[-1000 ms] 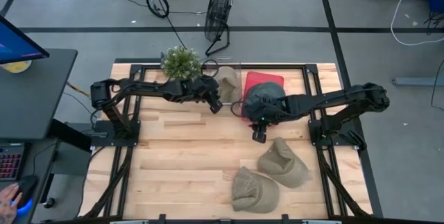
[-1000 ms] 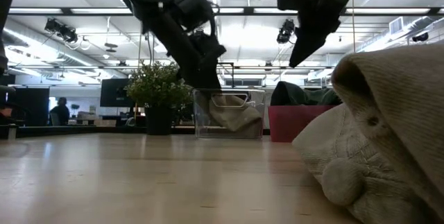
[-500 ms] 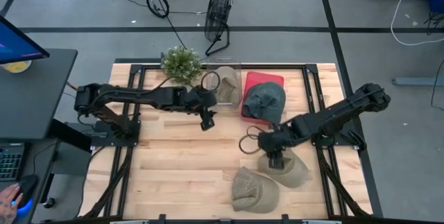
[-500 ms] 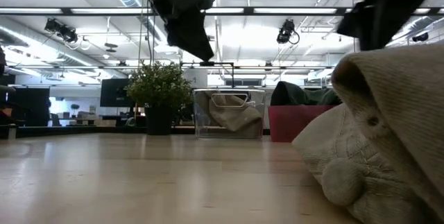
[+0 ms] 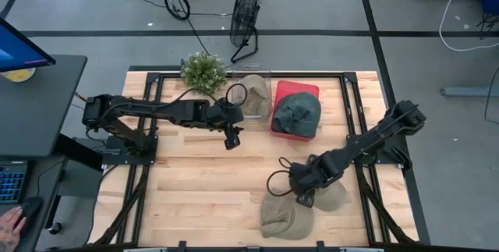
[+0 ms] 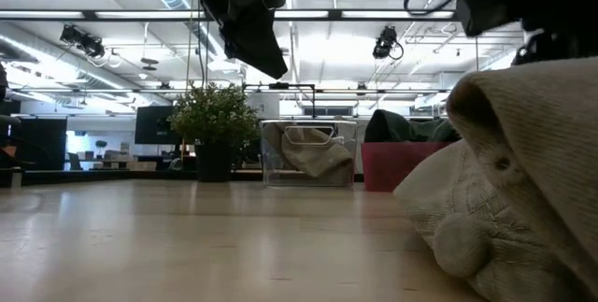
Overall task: Pick & Place hat
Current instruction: Put the top brown cap into the transparent bin
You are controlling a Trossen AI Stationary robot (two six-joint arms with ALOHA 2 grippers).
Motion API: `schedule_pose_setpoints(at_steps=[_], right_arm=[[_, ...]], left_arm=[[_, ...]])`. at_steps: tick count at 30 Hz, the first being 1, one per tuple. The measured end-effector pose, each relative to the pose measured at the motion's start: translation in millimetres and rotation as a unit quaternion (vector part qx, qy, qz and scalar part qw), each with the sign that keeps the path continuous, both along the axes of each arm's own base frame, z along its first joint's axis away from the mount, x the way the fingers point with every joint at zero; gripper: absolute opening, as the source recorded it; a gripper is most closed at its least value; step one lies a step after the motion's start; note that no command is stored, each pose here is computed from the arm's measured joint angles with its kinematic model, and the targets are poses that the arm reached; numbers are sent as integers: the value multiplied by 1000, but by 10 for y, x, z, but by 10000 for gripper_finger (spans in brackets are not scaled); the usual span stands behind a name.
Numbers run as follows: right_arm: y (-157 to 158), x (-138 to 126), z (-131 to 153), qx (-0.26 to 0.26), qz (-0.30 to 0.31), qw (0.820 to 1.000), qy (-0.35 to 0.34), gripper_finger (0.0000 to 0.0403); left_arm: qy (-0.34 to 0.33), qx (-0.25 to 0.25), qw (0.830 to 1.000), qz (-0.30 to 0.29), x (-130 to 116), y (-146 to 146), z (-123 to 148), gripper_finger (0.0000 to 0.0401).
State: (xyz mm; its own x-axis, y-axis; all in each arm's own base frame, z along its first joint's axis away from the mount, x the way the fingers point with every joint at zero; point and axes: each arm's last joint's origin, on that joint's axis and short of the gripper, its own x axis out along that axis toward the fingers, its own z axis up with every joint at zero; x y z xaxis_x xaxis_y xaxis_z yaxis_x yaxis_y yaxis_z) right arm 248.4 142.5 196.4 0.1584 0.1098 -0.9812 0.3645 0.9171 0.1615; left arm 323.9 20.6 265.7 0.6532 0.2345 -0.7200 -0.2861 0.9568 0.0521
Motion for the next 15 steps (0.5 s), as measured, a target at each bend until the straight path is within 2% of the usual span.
schedule_pose_setpoints(at_steps=[5, 11, 15], right_arm=[[23, 56, -206, -16, -36, 999, 38, 153], [96, 122, -360, 5, -21, 999, 50, 153], [122, 166, -441, 11, -33, 998, 50, 130]], left_arm=[[0, 0, 1000, -1, 0, -1, -1, 165], [6, 16, 1000, -18, 0, 0, -1, 165], [9, 24, 999, -27, 0, 0, -1, 165]])
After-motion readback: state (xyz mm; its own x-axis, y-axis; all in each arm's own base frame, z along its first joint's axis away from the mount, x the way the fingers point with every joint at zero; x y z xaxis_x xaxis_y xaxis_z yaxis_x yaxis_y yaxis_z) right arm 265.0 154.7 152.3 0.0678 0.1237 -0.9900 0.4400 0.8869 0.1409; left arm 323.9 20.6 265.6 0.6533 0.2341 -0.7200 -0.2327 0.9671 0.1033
